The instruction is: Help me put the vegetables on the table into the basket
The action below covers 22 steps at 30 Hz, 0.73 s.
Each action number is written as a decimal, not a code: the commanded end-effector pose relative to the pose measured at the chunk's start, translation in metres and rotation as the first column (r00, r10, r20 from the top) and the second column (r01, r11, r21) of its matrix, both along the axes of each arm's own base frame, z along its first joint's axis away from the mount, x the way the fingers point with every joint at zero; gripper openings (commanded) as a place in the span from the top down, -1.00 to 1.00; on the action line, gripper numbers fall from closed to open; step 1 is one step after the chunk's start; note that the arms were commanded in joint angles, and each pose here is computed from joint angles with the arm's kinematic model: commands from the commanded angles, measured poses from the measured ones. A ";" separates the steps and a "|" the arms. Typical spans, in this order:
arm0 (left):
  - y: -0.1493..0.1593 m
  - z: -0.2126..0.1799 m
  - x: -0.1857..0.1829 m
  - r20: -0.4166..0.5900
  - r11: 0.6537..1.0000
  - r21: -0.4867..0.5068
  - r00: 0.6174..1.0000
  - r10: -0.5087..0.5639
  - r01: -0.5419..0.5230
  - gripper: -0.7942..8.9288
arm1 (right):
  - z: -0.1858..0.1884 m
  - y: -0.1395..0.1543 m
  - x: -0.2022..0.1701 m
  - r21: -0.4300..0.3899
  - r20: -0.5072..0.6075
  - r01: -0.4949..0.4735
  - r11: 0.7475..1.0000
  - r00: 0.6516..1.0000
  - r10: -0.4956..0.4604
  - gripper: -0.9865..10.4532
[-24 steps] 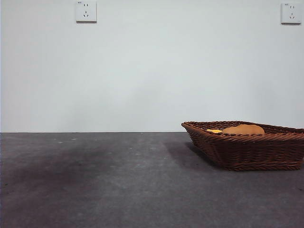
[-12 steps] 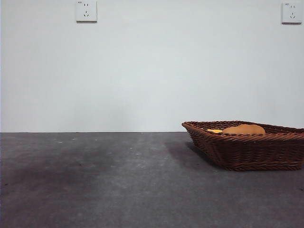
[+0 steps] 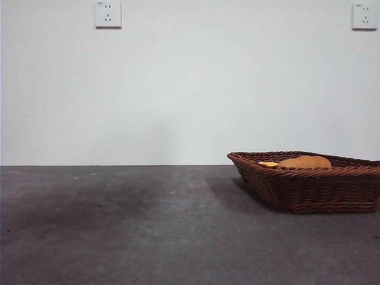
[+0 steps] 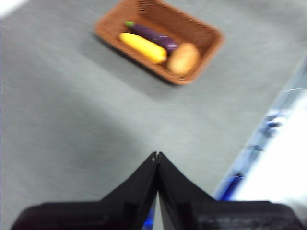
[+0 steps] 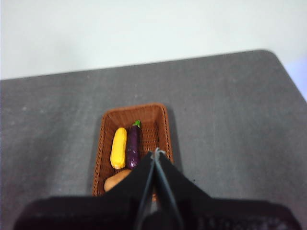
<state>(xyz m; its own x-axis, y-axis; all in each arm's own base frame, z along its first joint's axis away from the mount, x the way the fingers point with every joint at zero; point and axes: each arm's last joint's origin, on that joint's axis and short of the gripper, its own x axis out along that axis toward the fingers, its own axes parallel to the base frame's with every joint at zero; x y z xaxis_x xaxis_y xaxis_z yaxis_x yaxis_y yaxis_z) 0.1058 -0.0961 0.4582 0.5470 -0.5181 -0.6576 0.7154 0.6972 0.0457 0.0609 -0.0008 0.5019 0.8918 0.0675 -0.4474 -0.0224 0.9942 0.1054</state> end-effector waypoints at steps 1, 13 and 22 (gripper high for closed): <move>0.003 -0.016 0.010 0.068 0.998 0.019 0.995 -0.068 0.066 0.84 | -0.005 -0.001 0.015 0.011 -0.069 0.004 1.000 0.998 -0.003 0.83; 0.032 -0.201 0.026 0.359 0.915 -0.403 0.915 0.182 -0.024 0.84 | -0.031 -0.009 0.111 0.029 -0.314 0.009 1.000 0.949 0.001 0.83; 0.075 -0.295 -0.003 0.318 0.858 -0.408 0.833 0.453 -0.311 0.84 | -0.088 -0.016 0.208 0.047 -0.565 0.021 0.999 0.825 0.010 0.83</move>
